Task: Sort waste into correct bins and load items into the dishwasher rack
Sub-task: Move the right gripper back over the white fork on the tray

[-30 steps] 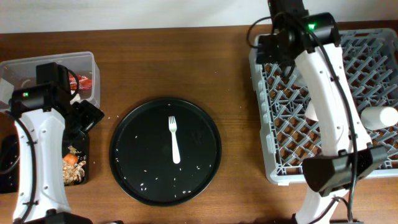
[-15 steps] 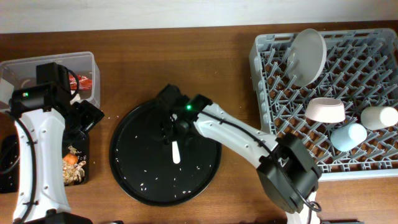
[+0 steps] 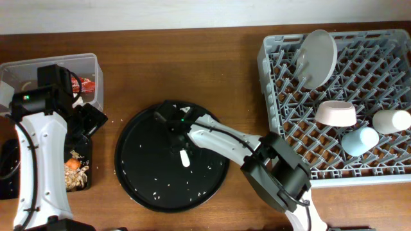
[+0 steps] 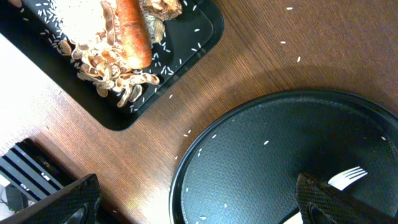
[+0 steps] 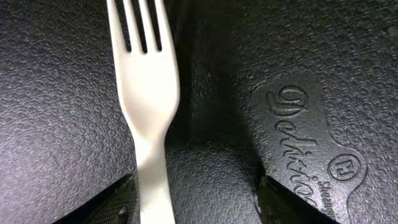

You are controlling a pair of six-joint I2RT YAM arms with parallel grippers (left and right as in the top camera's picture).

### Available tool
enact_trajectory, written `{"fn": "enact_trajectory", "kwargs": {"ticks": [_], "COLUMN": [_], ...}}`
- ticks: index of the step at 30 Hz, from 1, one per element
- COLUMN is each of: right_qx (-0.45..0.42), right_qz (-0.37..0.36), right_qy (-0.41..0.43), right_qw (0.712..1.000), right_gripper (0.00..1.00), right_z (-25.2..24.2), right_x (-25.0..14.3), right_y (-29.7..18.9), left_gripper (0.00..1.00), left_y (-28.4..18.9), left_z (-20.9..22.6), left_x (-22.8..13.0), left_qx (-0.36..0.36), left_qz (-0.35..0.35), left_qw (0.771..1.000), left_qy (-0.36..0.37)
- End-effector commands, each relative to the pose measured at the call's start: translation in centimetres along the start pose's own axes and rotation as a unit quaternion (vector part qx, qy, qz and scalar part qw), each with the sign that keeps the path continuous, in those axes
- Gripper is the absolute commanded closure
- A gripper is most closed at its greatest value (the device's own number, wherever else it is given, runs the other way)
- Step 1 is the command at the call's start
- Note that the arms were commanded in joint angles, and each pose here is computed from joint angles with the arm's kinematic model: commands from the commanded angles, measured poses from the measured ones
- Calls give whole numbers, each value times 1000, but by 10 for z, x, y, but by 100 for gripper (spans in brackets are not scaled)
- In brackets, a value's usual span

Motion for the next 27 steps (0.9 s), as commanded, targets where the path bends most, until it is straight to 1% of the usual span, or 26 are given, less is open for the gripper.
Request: {"fn": "enact_trajectory", "kwargs": {"ticks": [1, 4, 6, 8, 12, 15, 17, 18, 19, 22, 24, 25, 26, 27], "right_qx": [-44, -45, -44, -59, -75, -63, -62, -63, -63, -63, -63, -62, -55, -54], "right_qz": [-2, -3, -7, -17, -31, -29, -29, -29, -29, -29, -28, -28, -26, -25], "right_qy": [-16, -17, -41, -50, -66, -66, -65, -65, -65, -65, -65, -65, -65, -65], "right_qw": [999, 999, 998, 997, 994, 995, 995, 995, 995, 995, 995, 996, 996, 996], "right_gripper": [35, 36, 36, 43, 44, 50, 52, 56, 57, 69, 71, 75, 85, 86], "right_z": [4, 4, 5, 10, 21, 24, 24, 23, 23, 23, 23, 23, 25, 25], "right_x": [-7, -7, -5, -6, -9, -9, -9, -9, -9, -9, -9, -9, -9, -9], "right_y": [9, 9, 9, 8, 6, 6, 6, 6, 6, 6, 6, 6, 5, 3], "left_gripper": [1, 1, 1, 1, 1, 1, 1, 1, 1, 1, 1, 1, 1, 1], "left_y": [1, 1, 1, 1, 1, 1, 1, 1, 1, 1, 1, 1, 1, 1], "left_z": [2, 2, 2, 2, 2, 2, 2, 2, 2, 2, 2, 2, 2, 2], "left_x": [2, 2, 2, 2, 2, 2, 2, 2, 2, 2, 2, 2, 2, 2], "left_qx": [7, 7, 7, 7, 7, 7, 7, 7, 7, 7, 7, 7, 7, 7], "left_qz": [-4, -4, -4, -4, -4, -4, -4, -4, -4, -4, -4, -4, -4, -4], "left_qw": [1000, 1000, 1000, 1000, 1000, 1000, 1000, 1000, 1000, 1000, 1000, 1000, 1000, 1000], "left_qy": [-7, -7, -7, -7, -7, -7, -7, -7, -7, -7, -7, -7, -7, -7]}}
Point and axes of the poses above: each gripper's point midway between its finger pads, its own y axis out along the fingers, its own z axis along the line the jaws close on, x = y × z, the point moved 7 cm from there along -y, back along the fingers, and after that the axes turned 14 degrees about -y, right-handed, at the moved point
